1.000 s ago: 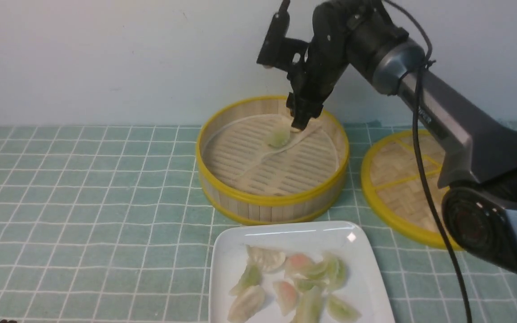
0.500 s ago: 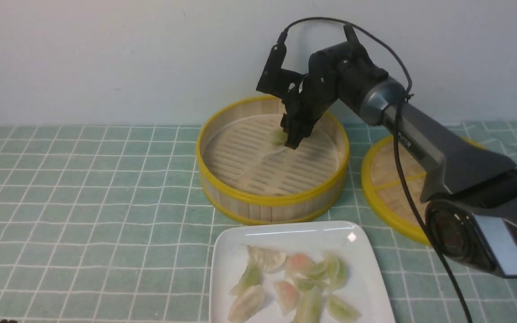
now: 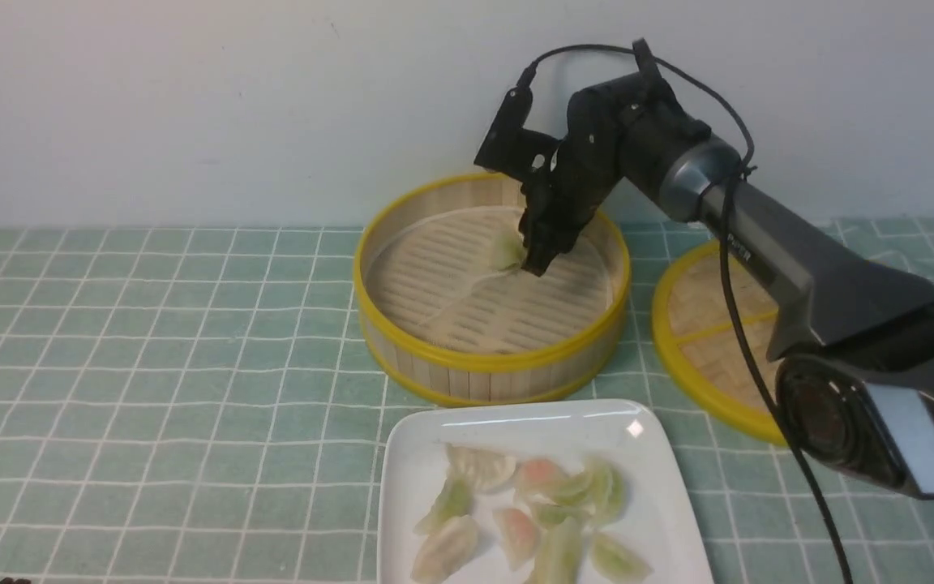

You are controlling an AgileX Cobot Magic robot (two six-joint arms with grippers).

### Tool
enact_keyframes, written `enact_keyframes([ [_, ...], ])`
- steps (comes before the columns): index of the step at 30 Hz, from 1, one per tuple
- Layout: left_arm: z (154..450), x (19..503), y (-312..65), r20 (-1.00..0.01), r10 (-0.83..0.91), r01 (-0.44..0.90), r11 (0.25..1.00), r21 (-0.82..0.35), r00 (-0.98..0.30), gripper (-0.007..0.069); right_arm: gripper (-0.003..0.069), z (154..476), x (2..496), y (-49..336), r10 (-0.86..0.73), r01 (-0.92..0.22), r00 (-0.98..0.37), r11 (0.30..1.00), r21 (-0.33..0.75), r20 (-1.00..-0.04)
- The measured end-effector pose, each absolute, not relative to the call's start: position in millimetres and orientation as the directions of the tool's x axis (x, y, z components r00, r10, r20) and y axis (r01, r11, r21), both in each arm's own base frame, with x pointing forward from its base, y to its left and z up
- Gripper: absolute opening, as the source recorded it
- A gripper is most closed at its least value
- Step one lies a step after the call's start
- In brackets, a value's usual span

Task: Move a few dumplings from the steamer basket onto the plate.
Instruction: Use the right arm to grab a dumpling from inside the steamer, then use the right arm to put the dumpling into the plate

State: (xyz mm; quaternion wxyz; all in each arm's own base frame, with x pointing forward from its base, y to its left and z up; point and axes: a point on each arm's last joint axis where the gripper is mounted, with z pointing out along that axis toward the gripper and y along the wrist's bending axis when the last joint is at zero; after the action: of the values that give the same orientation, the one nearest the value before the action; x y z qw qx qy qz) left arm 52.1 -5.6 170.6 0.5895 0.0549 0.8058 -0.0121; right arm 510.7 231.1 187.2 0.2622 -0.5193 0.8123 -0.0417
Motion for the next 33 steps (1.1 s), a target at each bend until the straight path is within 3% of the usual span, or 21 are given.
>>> enact_keyframes([
  [3, 171, 52, -6, -0.951, 0.074, 0.103, 0.994, 0.045, -0.299, -0.0006, 0.0205, 212, 503, 228, -0.85, -0.813, -0.352, 0.485, -0.322, -0.392],
  [5, 171, 52, -6, -0.951, 0.074, 0.103, 0.994, 0.045, -0.299, -0.0006, 0.0205, 249, 495, 226, -0.798, -0.773, -0.385, 0.553, -0.31, -0.464],
  [9, 171, 52, -6, -0.951, 0.074, 0.103, 0.994, 0.045, -0.299, -0.0006, 0.0205, 292, 483, 224, -0.701, -0.717, -0.434, 0.649, -0.255, -0.566],
  [12, 171, 52, -6, -0.951, 0.074, 0.103, 0.994, 0.045, -0.299, -0.0006, 0.0205, 331, 465, 219, -0.587, -0.66, -0.493, 0.733, -0.164, -0.642],
  [14, 171, 52, -6, -0.951, 0.074, 0.103, 0.994, 0.045, -0.299, -0.0006, 0.0205, 351, 448, 213, -0.555, -0.652, -0.516, 0.749, -0.121, -0.652],
  [19, 171, 52, -6, -0.951, 0.074, 0.103, 0.994, 0.045, -0.299, -0.0006, 0.0205, 361, 384, 200, -0.553, -0.675, -0.605, 0.738, 0.002, -0.573],
  [24, 171, 52, -6, -0.951, 0.074, 0.103, 0.994, 0.045, -0.299, -0.0006, 0.0205, 328, 317, 202, -0.624, -0.719, -0.657, 0.687, 0.104, -0.424],
  [28, 171, 52, -6, -0.951, 0.074, 0.103, 0.994, 0.045, -0.299, -0.0006, 0.0205, 270, 265, 215, -0.719, -0.753, -0.658, 0.63, 0.19, -0.224],
  [33, 171, 52, -6, -0.951, 0.074, 0.103, 0.994, 0.045, -0.299, -0.0006, 0.0205, 228, 232, 220, -0.743, -0.733, -0.666, 0.637, 0.238, -0.067],
])
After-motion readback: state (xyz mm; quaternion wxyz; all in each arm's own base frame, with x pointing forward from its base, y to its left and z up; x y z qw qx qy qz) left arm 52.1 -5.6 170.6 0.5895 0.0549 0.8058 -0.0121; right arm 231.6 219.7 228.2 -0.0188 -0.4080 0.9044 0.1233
